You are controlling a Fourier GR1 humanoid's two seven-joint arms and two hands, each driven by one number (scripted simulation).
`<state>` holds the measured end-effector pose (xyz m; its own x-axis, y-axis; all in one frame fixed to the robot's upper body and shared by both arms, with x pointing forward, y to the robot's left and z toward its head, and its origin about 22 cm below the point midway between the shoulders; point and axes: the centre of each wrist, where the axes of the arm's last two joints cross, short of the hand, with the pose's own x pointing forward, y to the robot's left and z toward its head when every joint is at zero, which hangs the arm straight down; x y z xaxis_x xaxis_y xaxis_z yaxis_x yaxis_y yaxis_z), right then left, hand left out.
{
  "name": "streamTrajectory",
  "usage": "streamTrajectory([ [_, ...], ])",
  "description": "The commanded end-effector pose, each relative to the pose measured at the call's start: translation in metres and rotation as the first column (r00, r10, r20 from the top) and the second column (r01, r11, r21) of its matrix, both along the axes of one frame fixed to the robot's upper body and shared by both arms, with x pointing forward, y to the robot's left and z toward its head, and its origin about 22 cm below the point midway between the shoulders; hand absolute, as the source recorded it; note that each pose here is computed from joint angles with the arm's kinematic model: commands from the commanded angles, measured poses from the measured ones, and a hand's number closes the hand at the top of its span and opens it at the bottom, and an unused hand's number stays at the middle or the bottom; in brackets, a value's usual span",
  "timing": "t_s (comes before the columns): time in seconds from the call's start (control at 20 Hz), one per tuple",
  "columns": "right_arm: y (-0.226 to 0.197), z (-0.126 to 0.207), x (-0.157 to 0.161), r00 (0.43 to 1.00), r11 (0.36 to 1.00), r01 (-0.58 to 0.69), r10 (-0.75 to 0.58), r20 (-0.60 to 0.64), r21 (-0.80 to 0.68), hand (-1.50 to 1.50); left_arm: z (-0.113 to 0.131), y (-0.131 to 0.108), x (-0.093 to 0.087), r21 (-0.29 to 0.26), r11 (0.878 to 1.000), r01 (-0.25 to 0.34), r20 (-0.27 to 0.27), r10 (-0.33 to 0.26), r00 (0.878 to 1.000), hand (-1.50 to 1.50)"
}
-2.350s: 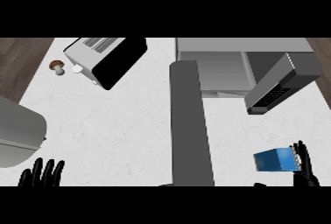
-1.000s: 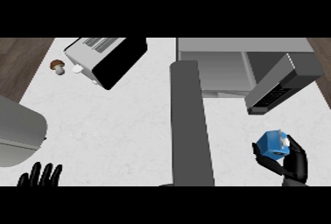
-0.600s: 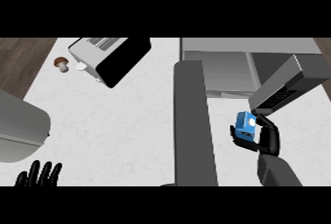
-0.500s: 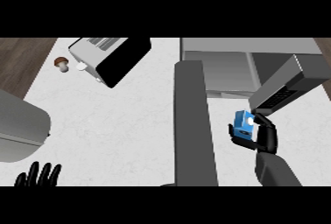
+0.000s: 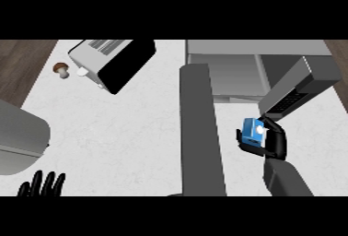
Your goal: Pick up the milk, place it into the microwave and close the microwave
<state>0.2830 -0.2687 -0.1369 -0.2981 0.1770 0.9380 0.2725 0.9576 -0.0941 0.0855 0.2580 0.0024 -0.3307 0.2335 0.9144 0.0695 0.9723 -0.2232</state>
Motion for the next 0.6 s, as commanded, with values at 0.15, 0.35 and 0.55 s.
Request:
streamTrajectory([
  [0.15, -0.006, 0.013, -0.012, 0.995, 0.999, -0.036, 0.039, 0.097, -0.033, 1.5, 0.001, 0.002, -0.008, 0.002, 1.0, 0.003, -0.009, -0.003, 1.0, -1.5],
  [0.35, -0.009, 0.03, -0.03, 0.997, 0.998, -0.035, 0.038, 0.068, -0.053, 1.5, 0.001, -0.012, -0.013, 0.004, 0.999, 0.036, 0.01, -0.036, 0.999, -1.5],
  [0.55, 0.004, 0.042, -0.066, 0.998, 0.997, -0.047, 0.049, 0.042, -0.057, 1.5, -0.002, -0.008, -0.02, -0.024, 1.0, 0.015, -0.019, -0.015, 1.0, -1.5],
])
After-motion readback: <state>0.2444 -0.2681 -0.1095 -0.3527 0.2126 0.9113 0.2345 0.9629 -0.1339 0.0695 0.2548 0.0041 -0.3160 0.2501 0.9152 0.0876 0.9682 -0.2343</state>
